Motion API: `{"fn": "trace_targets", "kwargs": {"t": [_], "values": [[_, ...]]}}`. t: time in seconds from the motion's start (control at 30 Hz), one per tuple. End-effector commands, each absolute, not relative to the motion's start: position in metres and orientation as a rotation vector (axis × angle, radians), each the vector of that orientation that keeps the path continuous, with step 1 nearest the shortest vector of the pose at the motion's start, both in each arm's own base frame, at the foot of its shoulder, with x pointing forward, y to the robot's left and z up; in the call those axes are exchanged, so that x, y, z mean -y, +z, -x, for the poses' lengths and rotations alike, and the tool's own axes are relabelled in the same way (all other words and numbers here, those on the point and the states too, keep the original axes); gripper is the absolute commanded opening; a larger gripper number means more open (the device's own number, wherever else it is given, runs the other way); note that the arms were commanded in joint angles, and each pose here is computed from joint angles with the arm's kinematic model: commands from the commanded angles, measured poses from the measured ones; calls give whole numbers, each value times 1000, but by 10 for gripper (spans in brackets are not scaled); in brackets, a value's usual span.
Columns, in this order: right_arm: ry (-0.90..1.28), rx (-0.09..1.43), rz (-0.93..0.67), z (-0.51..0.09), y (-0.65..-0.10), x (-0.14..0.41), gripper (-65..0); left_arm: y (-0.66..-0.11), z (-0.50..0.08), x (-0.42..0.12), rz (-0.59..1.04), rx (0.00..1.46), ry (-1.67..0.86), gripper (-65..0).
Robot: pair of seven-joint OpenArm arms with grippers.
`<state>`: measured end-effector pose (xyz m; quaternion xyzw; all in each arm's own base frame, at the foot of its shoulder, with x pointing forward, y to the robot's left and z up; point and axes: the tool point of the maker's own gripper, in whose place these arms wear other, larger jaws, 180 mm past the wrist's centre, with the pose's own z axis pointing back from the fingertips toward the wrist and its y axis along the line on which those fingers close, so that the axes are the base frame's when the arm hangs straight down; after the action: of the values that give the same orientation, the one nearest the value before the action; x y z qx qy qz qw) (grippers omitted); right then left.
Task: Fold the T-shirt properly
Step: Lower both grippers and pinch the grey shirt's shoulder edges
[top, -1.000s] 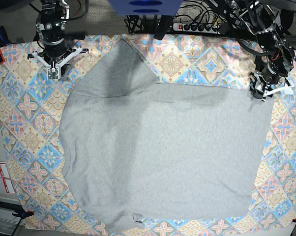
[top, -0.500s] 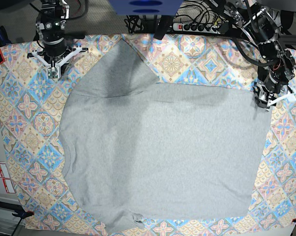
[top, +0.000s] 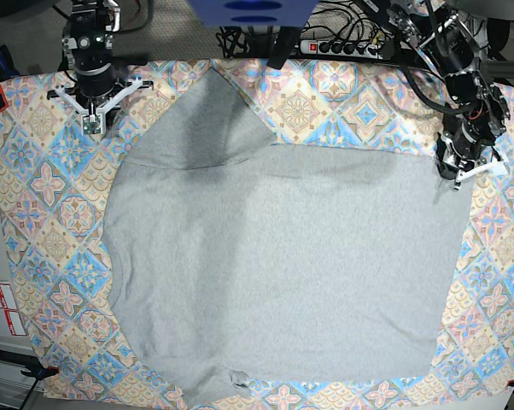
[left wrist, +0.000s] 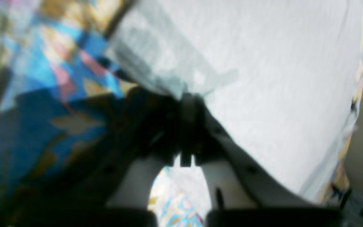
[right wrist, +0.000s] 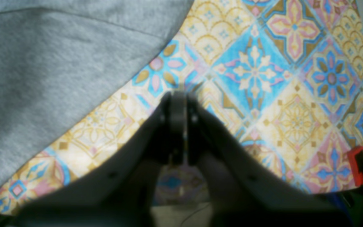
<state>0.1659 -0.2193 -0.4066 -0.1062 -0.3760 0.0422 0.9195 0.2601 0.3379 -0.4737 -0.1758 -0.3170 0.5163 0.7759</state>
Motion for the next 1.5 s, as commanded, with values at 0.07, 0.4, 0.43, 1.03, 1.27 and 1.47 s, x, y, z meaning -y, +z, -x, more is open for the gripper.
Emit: {"fn": "trace_targets", "kwargs": {"t": [0.07, 0.4, 0.43, 1.03, 1.27, 1.47], "values": [[84, 810, 222, -171, -398, 218, -564, -471, -259, -340, 374, 679, 1100, -650], [18, 827, 161, -176, -399, 210, -483, -479, -241, -343, 352, 654, 1110, -650], [-14, 830, 129, -177, -399, 208, -474, -479, -241, -343, 351, 652, 1110, -650], [-386, 669, -276, -219, -432, 183, -444, -480, -238, -344, 347, 649, 1110, -650], [-419, 581, -265, -201, -461, 186, -444, -480, -238, -344, 347, 649, 1110, -650], [-431, 547, -273, -198, -473, 182, -444, -480, -239, -344, 348, 650, 1108, -650]]}}
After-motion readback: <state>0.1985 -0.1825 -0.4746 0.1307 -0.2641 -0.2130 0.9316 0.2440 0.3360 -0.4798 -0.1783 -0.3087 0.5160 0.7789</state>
